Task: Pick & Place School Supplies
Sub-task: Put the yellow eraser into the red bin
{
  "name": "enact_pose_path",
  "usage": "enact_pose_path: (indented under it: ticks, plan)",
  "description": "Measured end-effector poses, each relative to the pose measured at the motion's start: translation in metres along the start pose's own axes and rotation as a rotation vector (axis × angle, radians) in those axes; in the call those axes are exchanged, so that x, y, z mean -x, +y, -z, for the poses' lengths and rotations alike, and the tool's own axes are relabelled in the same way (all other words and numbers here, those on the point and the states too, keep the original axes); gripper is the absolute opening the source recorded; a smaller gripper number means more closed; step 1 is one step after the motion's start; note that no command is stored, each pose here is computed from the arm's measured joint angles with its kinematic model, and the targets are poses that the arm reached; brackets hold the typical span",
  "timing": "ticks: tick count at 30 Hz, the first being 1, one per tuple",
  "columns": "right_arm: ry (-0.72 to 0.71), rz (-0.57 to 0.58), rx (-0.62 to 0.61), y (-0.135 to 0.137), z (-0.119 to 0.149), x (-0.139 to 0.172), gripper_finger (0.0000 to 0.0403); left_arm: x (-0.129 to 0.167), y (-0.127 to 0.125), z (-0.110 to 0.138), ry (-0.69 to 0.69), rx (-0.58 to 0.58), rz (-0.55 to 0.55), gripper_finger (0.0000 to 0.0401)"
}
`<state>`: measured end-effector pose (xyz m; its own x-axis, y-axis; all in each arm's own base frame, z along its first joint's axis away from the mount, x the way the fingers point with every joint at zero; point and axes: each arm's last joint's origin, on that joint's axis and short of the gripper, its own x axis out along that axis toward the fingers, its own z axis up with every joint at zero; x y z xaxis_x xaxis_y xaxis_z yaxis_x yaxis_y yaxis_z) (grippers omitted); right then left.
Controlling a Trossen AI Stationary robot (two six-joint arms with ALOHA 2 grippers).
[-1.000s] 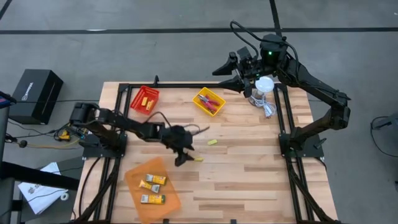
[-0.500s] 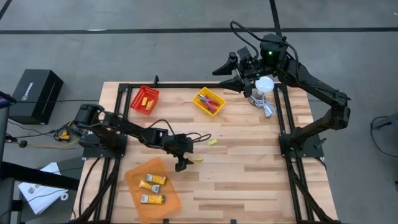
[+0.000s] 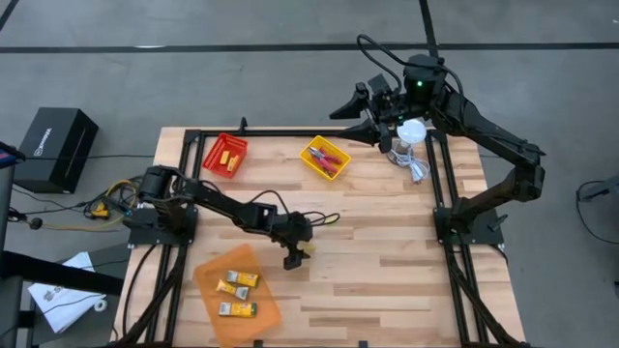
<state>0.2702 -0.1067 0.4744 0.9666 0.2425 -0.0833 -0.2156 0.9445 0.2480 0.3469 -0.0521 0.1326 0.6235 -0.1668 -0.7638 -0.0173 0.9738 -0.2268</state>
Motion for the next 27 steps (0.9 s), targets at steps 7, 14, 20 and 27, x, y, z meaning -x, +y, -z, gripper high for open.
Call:
enact_pose_path:
  ticks: [7, 14, 20, 27]
  plan:
    - [0.002, 0.000, 0.006, 0.000, 0.000, 0.000, 0.0281, -0.003, 0.001, 0.002, -0.001, 0.000, -0.029, 0.0258]
    - [0.003, 0.000, 0.008, 0.000, 0.000, 0.000, 0.0281, -0.021, 0.007, 0.010, 0.040, 0.029, -0.032, 0.0244]
    - [0.002, 0.000, 0.008, 0.000, 0.000, 0.000, 0.0281, -0.024, 0.013, 0.014, 0.055, 0.035, -0.070, 0.0209]
    - [0.002, -0.001, 0.008, 0.000, 0.000, 0.000, 0.0281, -0.024, 0.017, 0.021, 0.065, 0.058, -0.097, 0.0028]
